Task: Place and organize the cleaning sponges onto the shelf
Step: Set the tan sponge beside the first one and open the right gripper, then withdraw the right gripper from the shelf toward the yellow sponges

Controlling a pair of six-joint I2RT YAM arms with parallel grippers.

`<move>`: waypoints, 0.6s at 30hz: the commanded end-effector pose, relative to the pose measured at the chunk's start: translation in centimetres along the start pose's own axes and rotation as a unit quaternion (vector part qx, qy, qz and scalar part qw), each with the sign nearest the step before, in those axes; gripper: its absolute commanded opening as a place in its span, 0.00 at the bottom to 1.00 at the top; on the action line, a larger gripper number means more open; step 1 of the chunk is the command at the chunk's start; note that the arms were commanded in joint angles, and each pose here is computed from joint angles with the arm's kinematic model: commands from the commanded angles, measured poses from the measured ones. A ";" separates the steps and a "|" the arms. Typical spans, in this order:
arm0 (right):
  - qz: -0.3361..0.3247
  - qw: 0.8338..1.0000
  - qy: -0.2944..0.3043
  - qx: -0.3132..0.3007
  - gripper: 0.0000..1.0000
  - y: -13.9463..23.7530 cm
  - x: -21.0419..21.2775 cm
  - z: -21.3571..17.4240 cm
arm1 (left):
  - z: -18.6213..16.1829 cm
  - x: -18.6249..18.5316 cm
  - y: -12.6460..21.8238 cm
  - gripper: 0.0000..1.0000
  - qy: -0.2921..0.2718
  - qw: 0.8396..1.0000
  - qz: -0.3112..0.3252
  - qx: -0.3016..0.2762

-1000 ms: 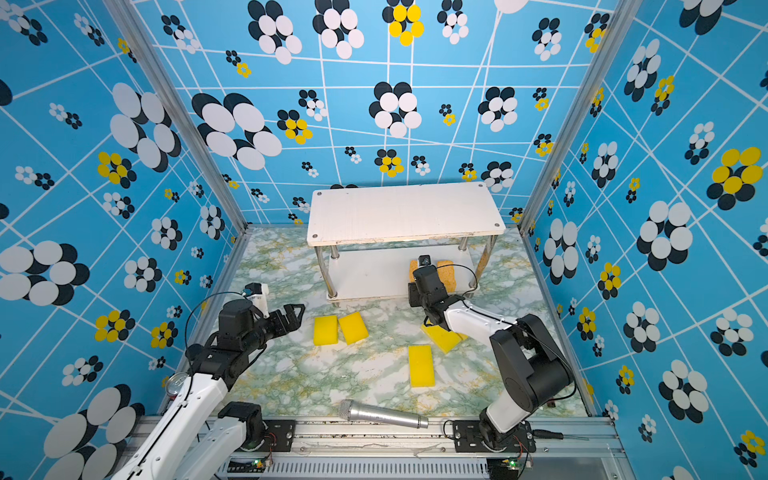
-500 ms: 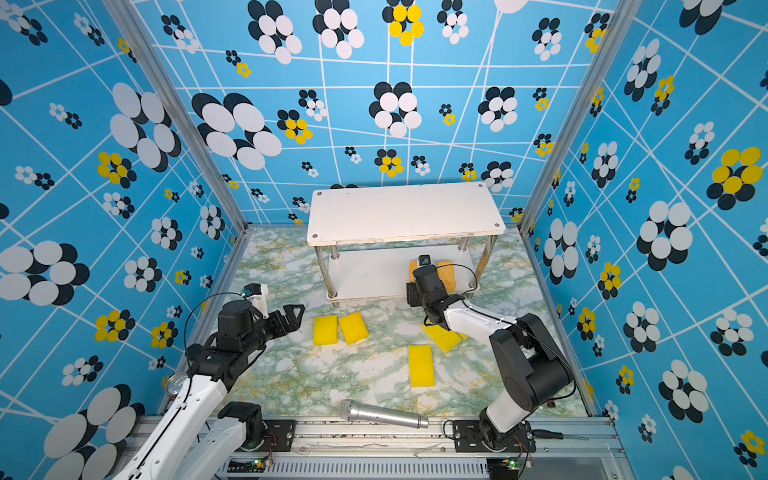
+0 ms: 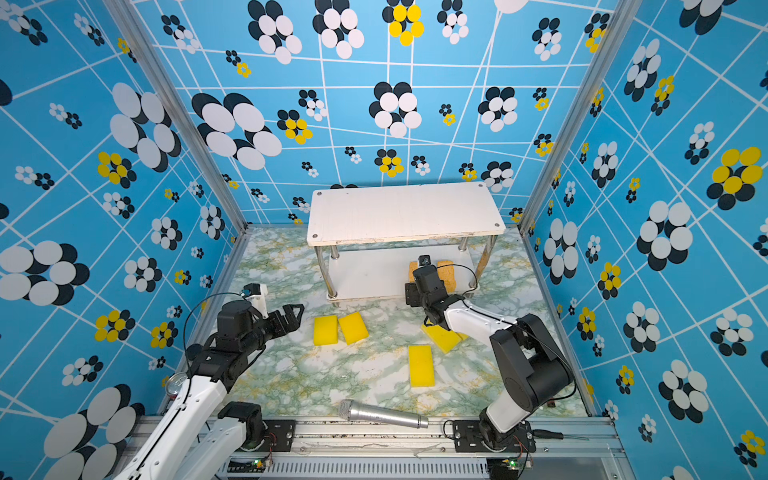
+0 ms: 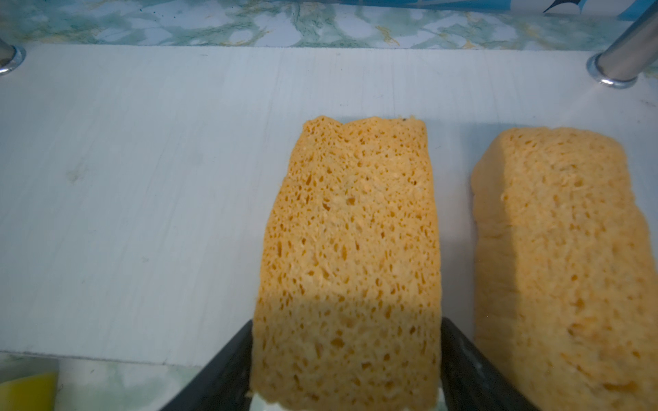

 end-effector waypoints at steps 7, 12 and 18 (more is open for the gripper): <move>-0.001 1.000 0.004 -0.013 0.83 2.7 -0.9 1.7 | 0.8 -0.3 0.4 0.99 -0.006 1.000 0.001 -0.011; 0.007 1.000 0.002 -0.013 0.85 4.2 -1.1 1.5 | 0.8 -0.4 0.4 0.99 -0.004 1.000 -0.003 -0.009; 0.052 0.998 -0.002 -0.032 0.87 7.4 -0.5 1.3 | 0.8 -0.6 0.4 0.99 -0.005 1.000 -0.007 -0.008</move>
Point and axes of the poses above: each gripper's point midway between its finger pads, its own y axis back along the fingers, its own x axis along the line the jaws close on, z = x × y, the point moved 1 cm from there along y, back along the fingers, and after that the axes turned 10 degrees about y, right-handed, at the moved point
